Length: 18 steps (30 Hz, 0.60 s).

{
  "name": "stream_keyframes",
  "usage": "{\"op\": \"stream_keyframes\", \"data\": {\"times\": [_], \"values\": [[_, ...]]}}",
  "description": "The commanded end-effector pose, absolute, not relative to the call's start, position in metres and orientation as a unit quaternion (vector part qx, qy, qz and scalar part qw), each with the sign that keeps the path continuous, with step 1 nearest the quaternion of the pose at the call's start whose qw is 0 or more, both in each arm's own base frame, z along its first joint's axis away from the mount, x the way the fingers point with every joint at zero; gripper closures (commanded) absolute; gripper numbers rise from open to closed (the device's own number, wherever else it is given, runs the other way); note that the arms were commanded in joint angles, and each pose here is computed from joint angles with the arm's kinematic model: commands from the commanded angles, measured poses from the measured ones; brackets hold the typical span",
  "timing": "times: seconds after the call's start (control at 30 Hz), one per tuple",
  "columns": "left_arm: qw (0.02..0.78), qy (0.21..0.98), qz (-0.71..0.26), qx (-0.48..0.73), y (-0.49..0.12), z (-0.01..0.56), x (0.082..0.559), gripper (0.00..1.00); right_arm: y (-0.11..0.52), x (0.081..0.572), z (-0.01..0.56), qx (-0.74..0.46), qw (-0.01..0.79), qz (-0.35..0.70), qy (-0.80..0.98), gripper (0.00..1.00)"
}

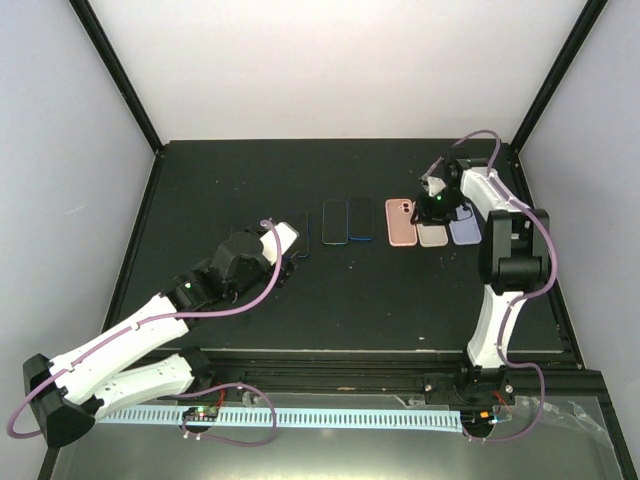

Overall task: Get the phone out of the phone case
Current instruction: Adjust the phone at the center of the board, then reset both arms

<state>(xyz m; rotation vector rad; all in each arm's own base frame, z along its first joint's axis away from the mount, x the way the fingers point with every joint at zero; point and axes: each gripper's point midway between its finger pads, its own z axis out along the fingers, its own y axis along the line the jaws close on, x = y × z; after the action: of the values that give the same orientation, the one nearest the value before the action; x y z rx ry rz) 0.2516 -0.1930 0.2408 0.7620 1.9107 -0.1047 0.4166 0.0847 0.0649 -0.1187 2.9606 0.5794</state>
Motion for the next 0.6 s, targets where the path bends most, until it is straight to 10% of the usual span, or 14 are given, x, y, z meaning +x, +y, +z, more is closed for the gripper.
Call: {"op": "stream_keyframes", "data": {"times": [0.0,0.57], "values": [[0.529,0.790,-0.035,0.309,-0.188,0.248,0.254,0.20,0.061,0.423,0.104,-0.054,0.130,0.148,0.979,0.60],[0.554,0.812,0.015,0.184,-0.140,0.262,0.275,0.07,0.053,0.378,0.265,-0.102,0.409,0.123,0.899,0.51]]}}
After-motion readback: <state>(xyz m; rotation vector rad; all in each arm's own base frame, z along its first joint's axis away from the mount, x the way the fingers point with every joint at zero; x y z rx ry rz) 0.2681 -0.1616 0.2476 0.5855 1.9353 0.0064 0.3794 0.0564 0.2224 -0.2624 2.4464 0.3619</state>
